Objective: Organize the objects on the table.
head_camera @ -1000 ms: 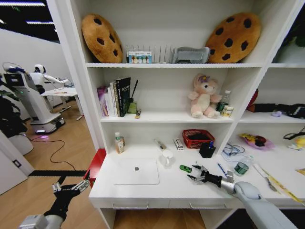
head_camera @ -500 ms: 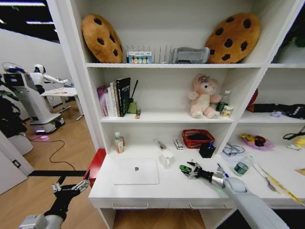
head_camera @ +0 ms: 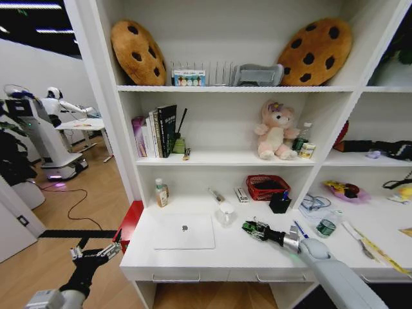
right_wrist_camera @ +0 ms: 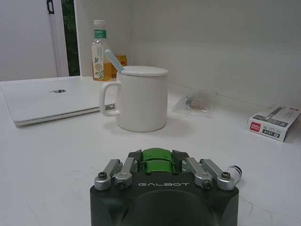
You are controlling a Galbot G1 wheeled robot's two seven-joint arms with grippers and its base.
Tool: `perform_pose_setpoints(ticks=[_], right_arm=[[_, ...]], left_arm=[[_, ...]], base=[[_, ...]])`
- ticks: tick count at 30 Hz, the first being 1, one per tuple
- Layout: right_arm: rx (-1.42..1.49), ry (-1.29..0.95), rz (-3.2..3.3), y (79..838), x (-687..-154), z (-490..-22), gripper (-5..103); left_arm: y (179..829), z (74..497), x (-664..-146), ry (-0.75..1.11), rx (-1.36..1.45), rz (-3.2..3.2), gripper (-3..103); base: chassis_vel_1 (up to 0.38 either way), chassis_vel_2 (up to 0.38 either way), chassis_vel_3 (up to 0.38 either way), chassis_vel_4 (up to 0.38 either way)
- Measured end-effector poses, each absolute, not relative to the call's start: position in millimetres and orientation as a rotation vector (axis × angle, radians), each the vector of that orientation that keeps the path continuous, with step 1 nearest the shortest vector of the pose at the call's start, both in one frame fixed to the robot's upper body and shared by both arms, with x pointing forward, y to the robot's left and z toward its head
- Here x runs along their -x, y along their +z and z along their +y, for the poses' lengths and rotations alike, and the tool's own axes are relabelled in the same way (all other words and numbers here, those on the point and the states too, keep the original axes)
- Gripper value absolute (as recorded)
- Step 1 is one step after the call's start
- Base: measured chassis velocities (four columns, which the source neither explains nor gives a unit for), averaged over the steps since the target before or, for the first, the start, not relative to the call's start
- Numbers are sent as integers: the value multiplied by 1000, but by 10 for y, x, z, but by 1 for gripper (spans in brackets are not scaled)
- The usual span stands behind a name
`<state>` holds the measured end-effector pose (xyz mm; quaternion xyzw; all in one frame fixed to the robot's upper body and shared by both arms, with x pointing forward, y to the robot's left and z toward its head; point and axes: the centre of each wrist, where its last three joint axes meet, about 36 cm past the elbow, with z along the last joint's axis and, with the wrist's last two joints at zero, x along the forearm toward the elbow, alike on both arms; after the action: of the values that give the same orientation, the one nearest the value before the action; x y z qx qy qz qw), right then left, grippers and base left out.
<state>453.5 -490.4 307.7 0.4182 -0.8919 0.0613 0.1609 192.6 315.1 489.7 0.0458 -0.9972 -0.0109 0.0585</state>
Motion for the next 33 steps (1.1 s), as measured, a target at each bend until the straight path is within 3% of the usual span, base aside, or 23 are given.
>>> perform_pose_setpoints(ticks=[2,21,33], right_arm=[[-1196,183,-2542,3101,-4514,-4941,35],[-1218,243,-2665,3730,-4391,-5101,35],[-1331,278,-2888,5319,-4892,-5090,35]], left_arm=[[4897,3151,-1926,-33,-139,-3021,100],[4897,3151,-1926,-33,-139,-3021,100],[4897,3151,-1926,-33,-139,-3021,100]], base=[[0,0,0,0],[0,0,0,0],[0,0,0,0]])
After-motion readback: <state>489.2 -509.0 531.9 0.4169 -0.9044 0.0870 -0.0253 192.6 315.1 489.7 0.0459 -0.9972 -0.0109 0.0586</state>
